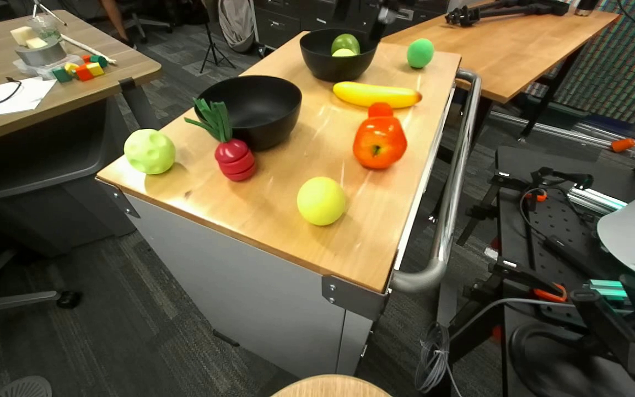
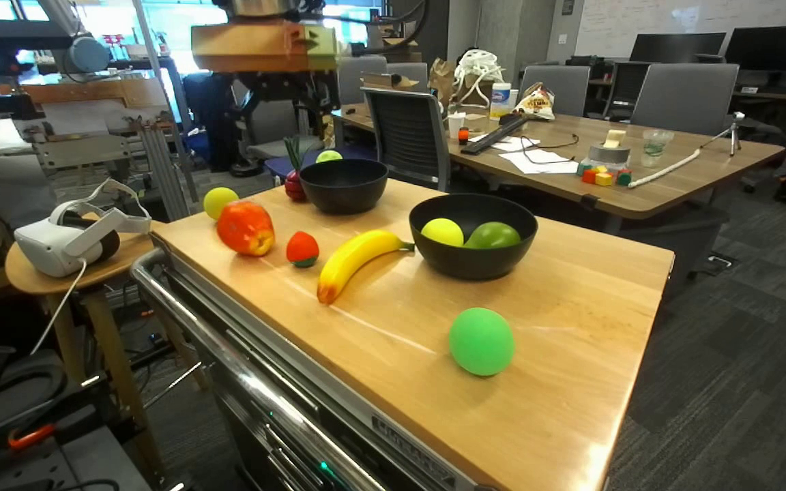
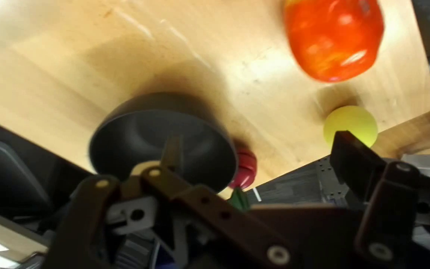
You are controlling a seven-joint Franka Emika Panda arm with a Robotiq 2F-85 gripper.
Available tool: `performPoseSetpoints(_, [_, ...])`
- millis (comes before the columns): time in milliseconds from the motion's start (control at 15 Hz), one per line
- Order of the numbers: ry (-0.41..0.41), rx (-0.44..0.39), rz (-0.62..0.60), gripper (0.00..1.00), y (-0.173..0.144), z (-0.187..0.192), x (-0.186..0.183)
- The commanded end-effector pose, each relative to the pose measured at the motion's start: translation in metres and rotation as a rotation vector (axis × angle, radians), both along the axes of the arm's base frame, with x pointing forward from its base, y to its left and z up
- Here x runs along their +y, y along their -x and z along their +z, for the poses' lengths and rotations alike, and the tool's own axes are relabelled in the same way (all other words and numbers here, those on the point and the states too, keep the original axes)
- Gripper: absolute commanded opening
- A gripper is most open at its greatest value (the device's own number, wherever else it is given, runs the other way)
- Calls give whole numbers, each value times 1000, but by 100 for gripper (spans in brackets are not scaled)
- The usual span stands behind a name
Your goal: Take all the contents from the black bowls and place them on the table one at at time starting with the left bowl then right bowl
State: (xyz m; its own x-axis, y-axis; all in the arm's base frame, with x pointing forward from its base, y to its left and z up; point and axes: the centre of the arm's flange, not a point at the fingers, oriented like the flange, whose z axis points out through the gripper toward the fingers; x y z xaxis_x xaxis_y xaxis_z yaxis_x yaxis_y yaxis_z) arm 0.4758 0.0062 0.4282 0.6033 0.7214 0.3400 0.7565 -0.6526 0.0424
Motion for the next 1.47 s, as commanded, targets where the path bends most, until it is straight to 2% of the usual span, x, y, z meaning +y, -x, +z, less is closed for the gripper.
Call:
performPoseSetpoints(0, [-36, -64, -131, 100, -7, 51, -67])
performPoseSetpoints(133, [-82, -87, -196, 100, 0, 66, -98])
performPoseSetpoints(200, [-39, -73, -160, 100, 0, 47, -81])
performPoseSetpoints(333, [-55, -80, -200, 100, 3, 55, -101])
performPoseSetpoints(400, [-46, -71, -194, 100, 0, 48, -95])
performPoseSetpoints(600, [-1, -46, -224, 100, -30, 11, -74])
performPoseSetpoints(933, [93, -10, -335, 100, -73, -38, -100])
performPoseSetpoints(1200, [210, -19, -405, 100, -93, -27, -142])
performPoseSetpoints(1400, [247, -35, -461, 100, -101, -13, -171])
